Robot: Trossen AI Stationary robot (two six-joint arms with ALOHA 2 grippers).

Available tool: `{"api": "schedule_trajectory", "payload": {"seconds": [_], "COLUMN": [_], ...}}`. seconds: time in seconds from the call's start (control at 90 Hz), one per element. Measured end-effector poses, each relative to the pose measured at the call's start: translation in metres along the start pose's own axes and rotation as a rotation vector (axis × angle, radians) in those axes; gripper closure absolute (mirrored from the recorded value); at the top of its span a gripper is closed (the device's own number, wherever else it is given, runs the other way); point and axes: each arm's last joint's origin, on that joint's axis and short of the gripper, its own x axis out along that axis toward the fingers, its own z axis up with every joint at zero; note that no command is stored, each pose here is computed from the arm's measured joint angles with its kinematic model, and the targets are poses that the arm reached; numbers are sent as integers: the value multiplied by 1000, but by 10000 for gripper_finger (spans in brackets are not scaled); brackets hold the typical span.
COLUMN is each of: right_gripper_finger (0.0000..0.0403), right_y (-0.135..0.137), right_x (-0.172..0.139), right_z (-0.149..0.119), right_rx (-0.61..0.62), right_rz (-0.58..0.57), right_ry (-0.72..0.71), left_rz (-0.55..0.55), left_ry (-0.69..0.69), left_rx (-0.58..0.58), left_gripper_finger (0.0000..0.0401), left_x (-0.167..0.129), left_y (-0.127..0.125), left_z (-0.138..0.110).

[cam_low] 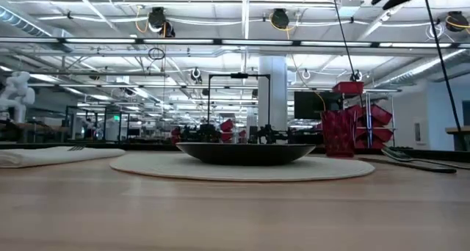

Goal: Set table place
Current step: Return to Home Position

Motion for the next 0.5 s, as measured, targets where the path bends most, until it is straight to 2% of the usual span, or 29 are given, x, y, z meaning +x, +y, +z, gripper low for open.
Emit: {"api": "schedule_trajectory", "payload": {"seconds": [0.111,0.233,0.5], "right_gripper_finger": [277,303,345], "right_y": [-7,-12,-6], "right_x": [-9,-13,0], "right_z": [-7,-19,-64], "right_rx": [-11,-36,-67], "right_rz": [19,92,260], "right_ry": [20,43,62], "left_rz": [-68,-157,-308], "left_ry": [22,58,105], "left_rx": [5,13,-22], "left_gripper_finger": [318,318,318], "left_x": [-1,-1,10], "left_y": [0,-1,-6], "left_z": [-6,-15,-40]}}
